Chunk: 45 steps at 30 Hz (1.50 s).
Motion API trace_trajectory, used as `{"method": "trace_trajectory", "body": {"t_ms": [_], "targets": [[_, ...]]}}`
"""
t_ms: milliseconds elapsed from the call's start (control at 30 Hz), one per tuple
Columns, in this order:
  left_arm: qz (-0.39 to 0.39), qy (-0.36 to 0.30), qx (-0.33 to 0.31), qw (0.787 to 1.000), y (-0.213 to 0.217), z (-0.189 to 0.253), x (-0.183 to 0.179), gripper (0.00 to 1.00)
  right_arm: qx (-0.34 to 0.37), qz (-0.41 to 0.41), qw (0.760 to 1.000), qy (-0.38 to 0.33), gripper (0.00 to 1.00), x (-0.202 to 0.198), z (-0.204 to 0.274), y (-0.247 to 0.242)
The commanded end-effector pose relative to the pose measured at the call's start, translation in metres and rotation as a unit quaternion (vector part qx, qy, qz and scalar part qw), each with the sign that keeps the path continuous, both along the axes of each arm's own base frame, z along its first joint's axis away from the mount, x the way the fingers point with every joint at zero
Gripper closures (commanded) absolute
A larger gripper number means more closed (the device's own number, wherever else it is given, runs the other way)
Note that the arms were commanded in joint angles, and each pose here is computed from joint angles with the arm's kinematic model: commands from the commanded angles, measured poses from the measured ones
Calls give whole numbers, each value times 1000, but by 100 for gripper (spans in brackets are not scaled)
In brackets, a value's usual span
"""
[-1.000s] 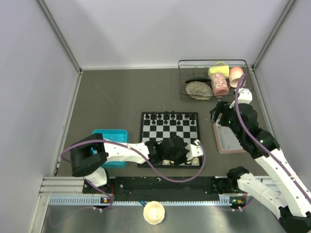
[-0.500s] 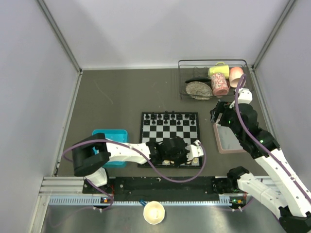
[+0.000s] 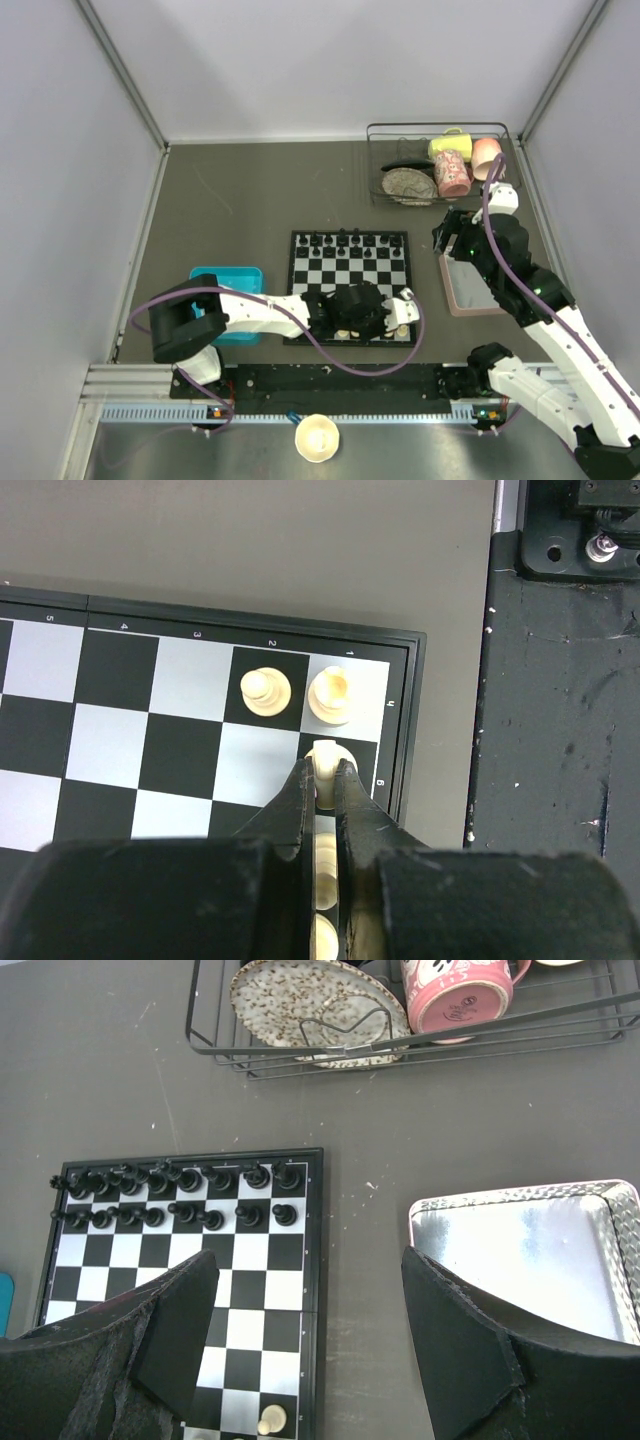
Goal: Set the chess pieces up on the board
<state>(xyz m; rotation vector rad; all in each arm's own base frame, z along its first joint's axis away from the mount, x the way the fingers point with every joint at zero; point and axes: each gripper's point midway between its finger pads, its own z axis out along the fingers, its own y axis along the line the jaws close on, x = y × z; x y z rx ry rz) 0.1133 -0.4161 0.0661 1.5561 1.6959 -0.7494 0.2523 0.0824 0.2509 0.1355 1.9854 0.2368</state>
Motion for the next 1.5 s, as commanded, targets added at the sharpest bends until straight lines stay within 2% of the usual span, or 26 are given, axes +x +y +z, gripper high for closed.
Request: {"method": "trace_trajectory", "body": {"t_ms": [0, 100, 233, 567, 1067, 1467], "targets": [[6, -12, -8, 1000, -3, 7, 4, 94, 9, -1, 1000, -9, 26, 1, 5, 0], [6, -12, -10, 1000, -3, 9, 4, 92, 9, -1, 1000, -6, 26, 1, 4, 2], [6, -10, -12, 1000, -3, 11, 3, 84, 9, -1, 1000, -6, 26, 1, 4, 1], [4, -7, -8, 1000, -1, 13, 1, 73, 9, -2, 1000, -5, 26, 1, 2, 2], [4, -16, -33, 999, -5, 36, 2, 68, 9, -2, 1000, -4, 26, 1, 1, 1], [12, -32, -45, 998, 2, 77, 5, 60, 11, -3, 1000, -8, 26, 1, 4, 1]]}}
